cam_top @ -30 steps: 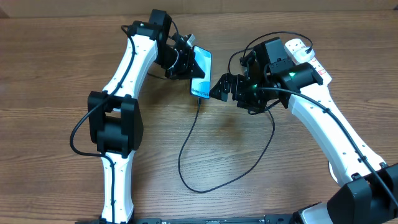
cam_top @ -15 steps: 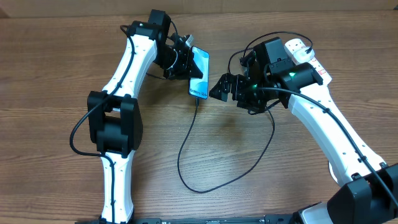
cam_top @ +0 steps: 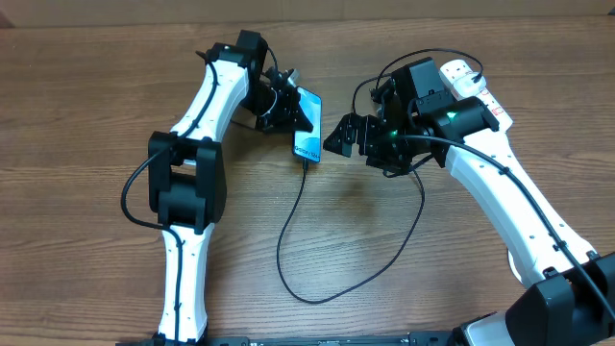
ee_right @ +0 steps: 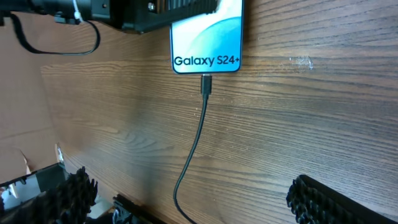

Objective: Plug charger to phone and switch on socket
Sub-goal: 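Lower the plugged phone toward the table with both grippers, then set the phone flat on the table and open the left gripper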

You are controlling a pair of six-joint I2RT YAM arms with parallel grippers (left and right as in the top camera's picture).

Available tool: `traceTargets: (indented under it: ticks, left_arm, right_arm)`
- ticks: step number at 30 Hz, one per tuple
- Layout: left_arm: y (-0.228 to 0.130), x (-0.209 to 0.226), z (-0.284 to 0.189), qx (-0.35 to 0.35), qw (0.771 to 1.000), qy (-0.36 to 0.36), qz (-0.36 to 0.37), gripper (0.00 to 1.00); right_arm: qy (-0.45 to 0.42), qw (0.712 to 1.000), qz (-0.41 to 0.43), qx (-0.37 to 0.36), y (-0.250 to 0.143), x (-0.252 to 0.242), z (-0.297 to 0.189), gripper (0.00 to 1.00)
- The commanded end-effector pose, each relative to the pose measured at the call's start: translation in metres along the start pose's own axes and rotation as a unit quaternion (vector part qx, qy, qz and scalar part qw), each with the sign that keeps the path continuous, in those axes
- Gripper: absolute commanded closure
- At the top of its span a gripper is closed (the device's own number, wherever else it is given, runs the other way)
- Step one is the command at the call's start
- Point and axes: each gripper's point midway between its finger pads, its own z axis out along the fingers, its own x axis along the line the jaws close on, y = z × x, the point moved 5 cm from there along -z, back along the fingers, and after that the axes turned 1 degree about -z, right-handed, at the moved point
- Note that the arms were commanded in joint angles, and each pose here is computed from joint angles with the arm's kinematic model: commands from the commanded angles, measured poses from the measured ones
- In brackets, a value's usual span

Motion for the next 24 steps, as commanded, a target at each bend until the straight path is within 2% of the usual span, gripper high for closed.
traceTargets:
  ticks: [1, 17, 24]
  left_arm:
    - [0.004, 0.004, 0.009, 0.008, 1.000, -0.028, -0.010, 0.96]
    - [0.013, 0.009, 0.013, -0.009, 1.000, -0.029, 0.006, 0.96]
    - [0.015, 0.019, 0.013, -0.016, 1.000, 0.010, -0.014, 0.96]
  right_arm:
    - [0.004, 1.000, -0.003, -0.008, 0.002, 0.004, -0.005, 0.00]
    - [0.005, 1.000, -0.004, -0.009, 0.003, 0.004, -0.005, 0.00]
    - [0.006, 1.000, -0.004, -0.010, 0.003, 0.005, -0.005, 0.00]
